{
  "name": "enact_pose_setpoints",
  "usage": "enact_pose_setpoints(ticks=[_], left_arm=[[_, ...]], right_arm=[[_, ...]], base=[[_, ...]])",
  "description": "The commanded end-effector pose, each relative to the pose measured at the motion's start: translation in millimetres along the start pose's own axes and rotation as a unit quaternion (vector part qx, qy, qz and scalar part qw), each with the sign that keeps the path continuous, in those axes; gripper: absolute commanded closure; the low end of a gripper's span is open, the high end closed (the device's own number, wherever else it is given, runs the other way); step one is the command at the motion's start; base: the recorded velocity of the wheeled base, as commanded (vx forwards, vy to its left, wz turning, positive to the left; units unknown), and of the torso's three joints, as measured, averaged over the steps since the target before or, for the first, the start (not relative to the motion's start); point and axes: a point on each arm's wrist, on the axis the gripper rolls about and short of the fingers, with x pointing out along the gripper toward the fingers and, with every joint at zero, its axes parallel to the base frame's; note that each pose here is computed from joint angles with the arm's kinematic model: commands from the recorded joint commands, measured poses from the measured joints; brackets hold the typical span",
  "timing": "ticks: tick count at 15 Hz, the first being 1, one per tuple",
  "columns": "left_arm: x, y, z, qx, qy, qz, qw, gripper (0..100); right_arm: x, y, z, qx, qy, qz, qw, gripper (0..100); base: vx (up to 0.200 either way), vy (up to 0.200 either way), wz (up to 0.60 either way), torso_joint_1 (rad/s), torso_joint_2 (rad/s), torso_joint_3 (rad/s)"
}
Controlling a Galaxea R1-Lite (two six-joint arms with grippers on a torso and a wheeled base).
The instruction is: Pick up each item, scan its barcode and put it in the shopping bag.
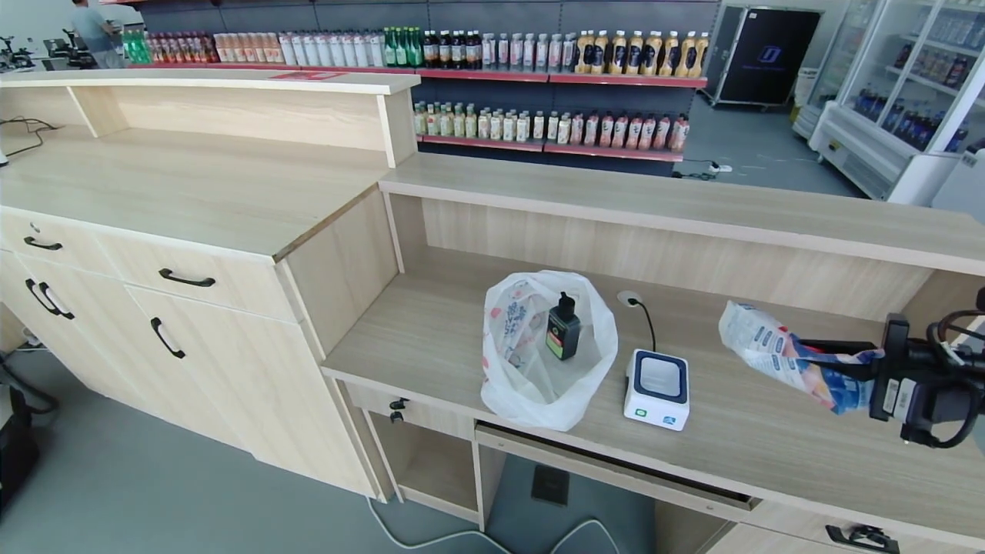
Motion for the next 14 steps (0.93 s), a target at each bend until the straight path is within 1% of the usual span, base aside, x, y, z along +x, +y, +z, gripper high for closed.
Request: enact_pose_setpoints(ticks=[1, 2, 6, 8, 12, 14], left_arm=[[0.0, 0.0, 0.0, 0.000, 0.000, 0.000, 1.0000, 0], [0.0, 0.0, 0.0, 0.000, 0.000, 0.000, 1.0000, 0], [0.0, 0.0, 0.0, 0.000, 0.000, 0.000, 1.0000, 0], [0.0, 0.0, 0.0, 0.000, 0.000, 0.000, 1.0000, 0], [0.0, 0.0, 0.0, 0.000, 0.000, 0.000, 1.0000, 0], [0.0, 0.0, 0.0, 0.000, 0.000, 0.000, 1.0000, 0]], right_arm=[[16.6, 5.9, -2.3, -0.006, -0.023, 0.009, 1.000, 100], [18.3, 7.5, -4.4, -0.007, -0.022, 0.011, 1.000, 100], [25.2, 12.5, -11.5, -0.051, -0.025, 0.015, 0.998, 100], [28.3, 17.6, -17.2, -0.078, -0.012, 0.026, 0.997, 100], [34.3, 30.0, -18.9, -0.100, -0.024, 0.042, 0.994, 100], [38.9, 29.8, -19.0, -0.112, -0.035, 0.048, 0.992, 100]], base=[[0.000, 0.000, 0.00, 0.000, 0.00, 0.000], [0.000, 0.000, 0.00, 0.000, 0.00, 0.000], [0.000, 0.000, 0.00, 0.000, 0.00, 0.000], [0.000, 0.000, 0.00, 0.000, 0.00, 0.000], [0.000, 0.000, 0.00, 0.000, 0.00, 0.000], [0.000, 0.000, 0.00, 0.000, 0.00, 0.000]])
